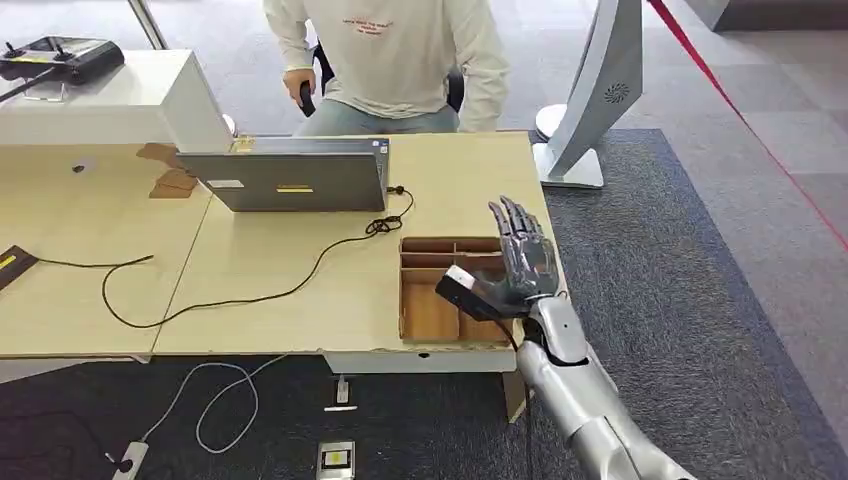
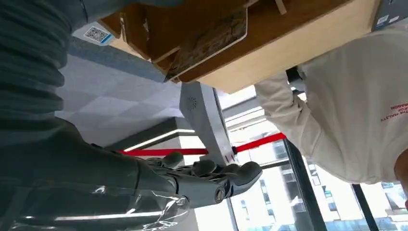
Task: Pass the card to the sensor for recognition and then transmit it.
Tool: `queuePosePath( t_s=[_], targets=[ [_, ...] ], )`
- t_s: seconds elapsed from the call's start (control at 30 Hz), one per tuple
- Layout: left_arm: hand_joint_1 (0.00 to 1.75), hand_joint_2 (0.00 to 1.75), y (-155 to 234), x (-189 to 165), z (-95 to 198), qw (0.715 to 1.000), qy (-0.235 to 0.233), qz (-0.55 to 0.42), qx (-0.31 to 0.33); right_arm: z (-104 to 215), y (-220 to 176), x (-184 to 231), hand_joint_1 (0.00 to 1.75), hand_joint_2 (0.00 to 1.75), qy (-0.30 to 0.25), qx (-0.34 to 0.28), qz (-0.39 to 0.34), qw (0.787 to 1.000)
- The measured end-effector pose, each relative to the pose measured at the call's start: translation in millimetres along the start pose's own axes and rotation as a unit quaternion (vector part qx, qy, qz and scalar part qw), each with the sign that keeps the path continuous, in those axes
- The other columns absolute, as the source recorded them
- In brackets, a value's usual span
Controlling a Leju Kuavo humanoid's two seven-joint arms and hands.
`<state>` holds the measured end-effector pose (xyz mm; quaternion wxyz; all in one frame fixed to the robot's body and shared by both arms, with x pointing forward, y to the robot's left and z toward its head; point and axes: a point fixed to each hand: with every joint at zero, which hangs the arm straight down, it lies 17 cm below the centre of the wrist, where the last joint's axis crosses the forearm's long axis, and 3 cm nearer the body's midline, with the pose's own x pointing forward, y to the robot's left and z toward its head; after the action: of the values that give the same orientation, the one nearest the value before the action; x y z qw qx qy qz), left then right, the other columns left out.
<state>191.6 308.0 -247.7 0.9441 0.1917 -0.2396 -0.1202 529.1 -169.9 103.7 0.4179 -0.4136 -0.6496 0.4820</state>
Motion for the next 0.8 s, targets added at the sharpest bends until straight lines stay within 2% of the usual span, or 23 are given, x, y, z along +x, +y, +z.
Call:
queuePosePath(
  t_s=[0.53, 0.57, 0.6, 0.63, 0.8],
  targets=[
    [0.0, 0.0, 0, -2, 0, 1.0, 0.005, 0.007, 0.0, 4, 14, 2, 0.0, 1.75, -0.002, 0.02, 0.002, 1.0],
    [0.0, 0.0, 0, -2, 0, 1.0, 0.005, 0.007, -0.001, 4, 14, 2, 0.33, 1.75, -0.002, 0.021, 0.002, 1.0],
    [0.0, 0.0, -1, -2, 0, 1.0, 0.005, 0.007, -0.002, 4, 14, 2, 0.33, 1.75, -0.002, 0.021, 0.001, 1.0],
    [0.0, 0.0, -2, -2, 0, 1.0, 0.005, 0.008, -0.004, 4, 14, 1, 1.75, 1.75, -0.001, 0.021, 0.0, 1.0],
    [0.0, 0.0, -3, -1, 0, 1.0, 0.007, 0.008, -0.008, 2, 13, 2, 1.75, 1.75, -0.001, 0.02, -0.01, 1.0]
  ],
)
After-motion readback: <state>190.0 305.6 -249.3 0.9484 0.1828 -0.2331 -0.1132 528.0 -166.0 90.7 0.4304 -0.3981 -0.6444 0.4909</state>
